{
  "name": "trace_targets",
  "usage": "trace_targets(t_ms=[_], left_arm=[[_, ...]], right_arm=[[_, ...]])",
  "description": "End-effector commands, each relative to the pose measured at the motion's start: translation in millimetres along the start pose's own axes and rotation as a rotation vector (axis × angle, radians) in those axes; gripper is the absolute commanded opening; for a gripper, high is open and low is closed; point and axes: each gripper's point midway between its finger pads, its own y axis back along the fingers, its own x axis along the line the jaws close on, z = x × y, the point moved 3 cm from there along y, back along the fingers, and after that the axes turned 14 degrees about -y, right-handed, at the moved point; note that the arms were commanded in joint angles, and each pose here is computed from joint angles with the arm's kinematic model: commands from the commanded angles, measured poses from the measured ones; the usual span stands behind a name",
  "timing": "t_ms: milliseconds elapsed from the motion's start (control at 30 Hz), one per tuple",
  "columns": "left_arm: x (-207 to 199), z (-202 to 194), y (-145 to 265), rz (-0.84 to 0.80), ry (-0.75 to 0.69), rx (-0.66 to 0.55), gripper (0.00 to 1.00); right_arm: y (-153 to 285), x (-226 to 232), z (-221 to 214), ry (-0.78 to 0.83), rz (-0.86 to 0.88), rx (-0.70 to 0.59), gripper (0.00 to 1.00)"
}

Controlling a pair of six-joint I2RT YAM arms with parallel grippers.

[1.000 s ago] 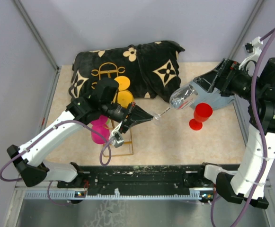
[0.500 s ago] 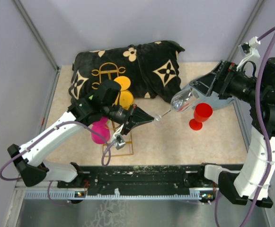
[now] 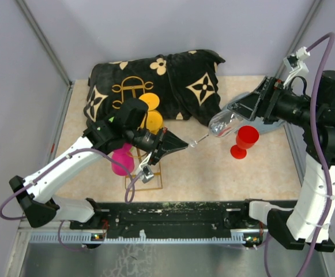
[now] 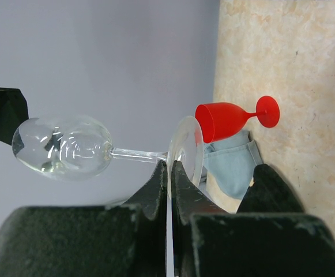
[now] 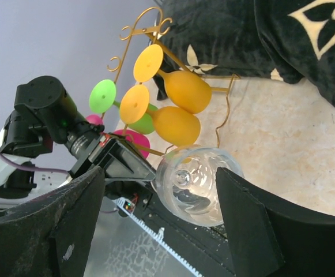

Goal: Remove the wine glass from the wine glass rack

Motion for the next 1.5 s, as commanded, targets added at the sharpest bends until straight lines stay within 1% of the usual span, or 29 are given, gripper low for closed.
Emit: trace_targets(t_ms=[0, 400, 500, 600, 700, 767, 800, 833, 1000, 1033, 1067, 1100, 1167, 1200, 1233, 1267, 1333, 1467], left_arm=[[10, 0, -1, 0.014, -0.086, 0.0, 0.0], [10, -1, -3, 0.004, -0.096, 0.005, 0.0], [10, -2, -4, 0.001, -0.103, 0.006, 0.0], [10, -2, -4, 0.001, -0.108, 0.008, 0.0], [9, -4, -5, -0.001, -0.111, 0.011, 0.0], [9, -4, -5, -0.001, -0.114, 0.012, 0.0], [9, -5, -5, -0.002, -0.116, 0.014, 0.0], [10, -5, -5, -0.002, -0.118, 0.017, 0.0], [16, -10, -4, 0.024, -0.157, 0.046, 0.01], [21, -12, -2, 0.043, -0.171, 0.065, 0.07], [24, -14, -1, 0.056, -0.178, 0.081, 0.16], [28, -16, 0, 0.07, -0.181, 0.097, 0.28], [36, -21, 4, 0.091, -0.187, 0.124, 0.57], [39, -22, 6, 0.1, -0.194, 0.135, 0.69], [41, -22, 7, 0.106, -0.199, 0.142, 0.8], [44, -23, 8, 0.115, -0.206, 0.153, 0.87], [51, -25, 12, 0.136, -0.221, 0.175, 1.0], [63, -31, 19, 0.158, -0.225, 0.223, 1.0]], right_arm=[[2, 10, -7, 0.006, 0.049, 0.038, 0.77], [-6, 3, -30, -0.03, 0.045, 0.164, 0.65], [-8, 0, -36, -0.038, 0.037, 0.193, 0.59], [-10, -2, -38, -0.04, 0.037, 0.209, 0.49], [-12, -2, -39, -0.036, 0.041, 0.216, 0.33], [-13, -1, -39, -0.034, 0.046, 0.221, 0.17], [-12, -1, -39, -0.032, 0.047, 0.222, 0.06], [-12, -1, -39, -0.029, 0.049, 0.222, 0.0], [-9, 9, -38, -0.005, 0.094, 0.212, 0.0], [-7, 12, -37, 0.001, 0.107, 0.207, 0.0], [-6, 15, -36, 0.01, 0.119, 0.201, 0.0], [-4, 19, -34, 0.02, 0.126, 0.192, 0.0], [0, 26, -30, 0.045, 0.142, 0.169, 0.0], [3, 30, -27, 0.059, 0.151, 0.155, 0.0], [5, 34, -24, 0.07, 0.159, 0.143, 0.0], [7, 39, -22, 0.082, 0.171, 0.131, 0.0], [12, 50, -15, 0.11, 0.201, 0.099, 0.0], [20, 71, -5, 0.146, 0.27, 0.053, 0.0]])
